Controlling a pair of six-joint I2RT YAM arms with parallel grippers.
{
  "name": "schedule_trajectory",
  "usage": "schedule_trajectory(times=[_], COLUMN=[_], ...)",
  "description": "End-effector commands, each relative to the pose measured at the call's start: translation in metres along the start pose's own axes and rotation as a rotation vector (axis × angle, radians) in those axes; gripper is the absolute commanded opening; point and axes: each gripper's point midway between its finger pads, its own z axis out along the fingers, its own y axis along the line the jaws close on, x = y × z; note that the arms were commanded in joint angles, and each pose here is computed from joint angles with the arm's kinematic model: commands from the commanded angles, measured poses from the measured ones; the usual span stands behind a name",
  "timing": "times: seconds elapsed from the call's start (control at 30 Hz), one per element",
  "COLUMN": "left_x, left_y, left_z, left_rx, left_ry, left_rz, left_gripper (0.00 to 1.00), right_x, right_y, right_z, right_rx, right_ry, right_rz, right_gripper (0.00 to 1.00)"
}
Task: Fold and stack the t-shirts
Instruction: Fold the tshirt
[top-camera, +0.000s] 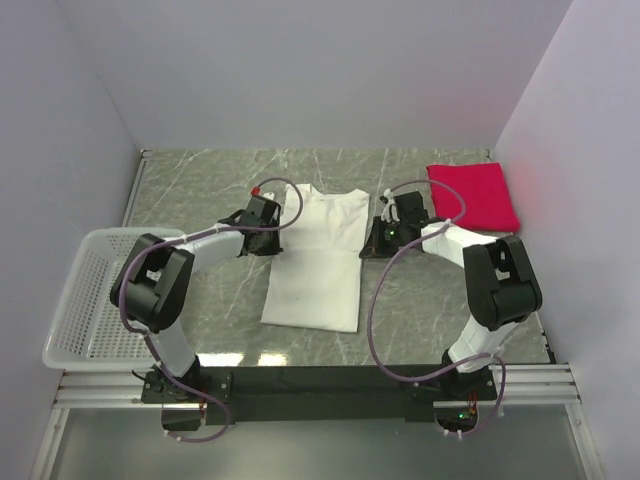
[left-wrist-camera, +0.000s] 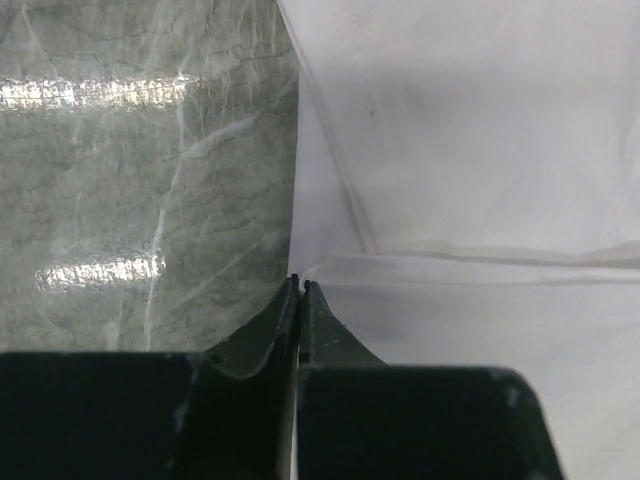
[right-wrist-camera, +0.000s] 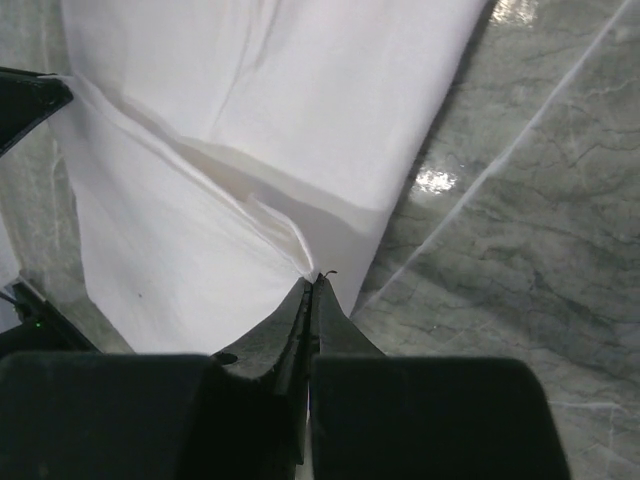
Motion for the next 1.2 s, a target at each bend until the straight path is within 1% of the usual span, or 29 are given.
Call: schedule_trajectory(times=[0.0,0.03,0.1,0.17,0.2,0.23,0.27,0.33,0.37,0.4,0.43,0.47,0.53,0.57,0.63,0.67,0.7,0.73,0.77,0.8,0.97,1.03,1.13,1.17], left_x=[-0.028,-0.029,-0.034,-0.04,-0.044,-0.051,-0.051,-0.06,-0.054,-0.054,-0.056,-0.043,-0.033,-0.019,0.005,0.02,0.028,0.04,0.05,0.056,0.078,0.083,0.082,0.07], left_y=[-0.006,-0.006,-0.007,-0.006,-0.008,-0.01,-0.009,-0.011,-0.007,-0.005,-0.009,-0.006,-0.019,-0.02,-0.041,-0.04,-0.048,-0.047,-0.044,-0.043,-0.041,-0.042,-0.047,-0.054], left_z=[0.0,0.001,0.0,-0.006,-0.01,-0.021,-0.026,-0.046,-0.052,-0.058,-0.073,-0.075,-0.09,-0.089,-0.087,-0.081,-0.078,-0.069,-0.063,-0.059,-0.035,-0.026,-0.015,-0.014], left_rx=[0.005,-0.001,-0.006,-0.021,-0.018,-0.014,-0.016,-0.013,-0.025,-0.037,-0.018,-0.026,0.006,0.01,0.078,0.076,0.096,0.091,0.081,0.076,0.054,0.045,0.041,0.047], left_ry=[-0.078,-0.081,-0.087,-0.098,-0.107,-0.133,-0.141,-0.191,-0.18,-0.187,-0.208,-0.187,-0.199,-0.178,-0.124,-0.091,-0.075,-0.033,-0.007,0.008,0.073,0.095,0.107,0.091], left_rz=[0.002,0.003,0.001,-0.001,-0.004,-0.01,-0.016,-0.062,-0.078,-0.132,-0.159,-0.175,-0.205,-0.201,-0.182,-0.183,-0.195,-0.201,-0.21,-0.236,-0.304,-0.327,-0.345,-0.343], left_gripper=[0.06,0.08,0.15,0.21,0.3,0.37,0.45,0.54,0.64,0.65,0.71,0.73,0.72,0.67,0.59,0.53,0.5,0.48,0.43,0.41,0.4,0.39,0.41,0.41], right_x=[-0.013,-0.011,-0.012,-0.017,-0.019,-0.023,-0.026,-0.036,-0.038,-0.04,-0.039,-0.037,-0.028,-0.021,-0.013,-0.01,-0.012,-0.012,-0.016,-0.015,-0.022,-0.023,-0.035,-0.047], right_y=[-0.006,-0.009,-0.012,-0.012,-0.013,-0.004,0.0,0.016,0.021,0.029,0.035,0.041,0.051,0.059,0.062,0.064,0.061,0.06,0.062,0.057,0.033,0.007,-0.018,-0.017], right_z=[0.003,0.005,0.003,-0.002,-0.007,-0.014,-0.019,-0.034,-0.038,-0.046,-0.049,-0.051,-0.05,-0.048,-0.037,-0.034,-0.026,-0.021,-0.018,-0.009,0.021,0.035,0.046,0.046], right_rx=[0.041,0.05,0.074,0.092,0.115,0.114,0.123,0.131,0.124,0.105,0.073,0.041,-0.025,-0.078,-0.129,-0.151,-0.151,-0.151,-0.156,-0.156,-0.11,-0.052,0.001,0.002], right_ry=[-0.03,-0.025,-0.032,-0.053,-0.057,-0.075,-0.087,-0.133,-0.147,-0.178,-0.184,-0.188,-0.19,-0.164,-0.132,-0.118,-0.108,-0.102,-0.101,-0.078,-0.033,-0.014,-0.012,-0.03], right_rz=[-0.026,-0.021,-0.016,-0.02,-0.025,-0.05,-0.064,-0.095,-0.098,-0.085,-0.08,-0.074,-0.036,-0.026,0.019,0.034,0.052,0.06,0.059,0.07,0.095,0.138,0.173,0.164], right_gripper=[0.0,0.02,0.04,0.13,0.18,0.29,0.33,0.4,0.41,0.42,0.42,0.42,0.42,0.4,0.36,0.35,0.34,0.34,0.34,0.34,0.34,0.34,0.34,0.34])
